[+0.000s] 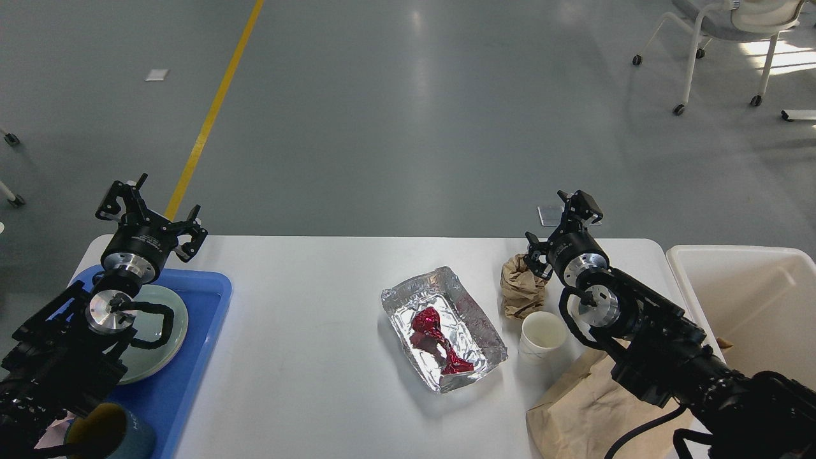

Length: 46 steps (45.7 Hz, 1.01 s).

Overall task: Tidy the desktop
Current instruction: 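Move the right gripper toward the paper cup beside the crumpled paper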

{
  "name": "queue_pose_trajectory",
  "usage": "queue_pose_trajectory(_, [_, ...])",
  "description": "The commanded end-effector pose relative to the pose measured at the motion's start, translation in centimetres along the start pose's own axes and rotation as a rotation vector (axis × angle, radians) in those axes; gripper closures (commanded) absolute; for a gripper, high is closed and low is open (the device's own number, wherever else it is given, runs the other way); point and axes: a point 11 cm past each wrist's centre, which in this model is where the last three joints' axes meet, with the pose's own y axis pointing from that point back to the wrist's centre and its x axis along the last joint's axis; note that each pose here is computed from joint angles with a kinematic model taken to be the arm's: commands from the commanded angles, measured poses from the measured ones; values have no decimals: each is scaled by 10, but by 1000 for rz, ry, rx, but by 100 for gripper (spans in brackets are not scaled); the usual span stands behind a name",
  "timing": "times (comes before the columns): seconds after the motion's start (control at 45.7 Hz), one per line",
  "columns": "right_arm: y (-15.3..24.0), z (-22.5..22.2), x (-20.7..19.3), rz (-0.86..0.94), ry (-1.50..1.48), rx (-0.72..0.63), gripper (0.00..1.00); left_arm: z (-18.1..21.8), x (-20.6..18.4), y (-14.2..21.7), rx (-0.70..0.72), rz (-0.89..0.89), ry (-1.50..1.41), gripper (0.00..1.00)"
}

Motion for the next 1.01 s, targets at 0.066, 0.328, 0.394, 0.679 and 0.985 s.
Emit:
queue_pose_trajectory(0.066, [0,0,0,2,-1,0,0,-1,0,0,1,-1,1,3])
queue_pose_trajectory(0.328, [0,-4,1,-5,-3,-1,0,-1,0,0,0,0,2,3])
queue_pose_trajectory(0.394, [0,-7,3,-2,0,5,0,-1,0,0,2,1,1,3])
queue_pose_trajectory(0.679, [2,-10,17,22,11,8,0,-1,0,0,1,1,2,3])
queue_pose_trajectory(0.985, [3,-9,22,35,12,6,0,0,0,0,0,-1,2,3])
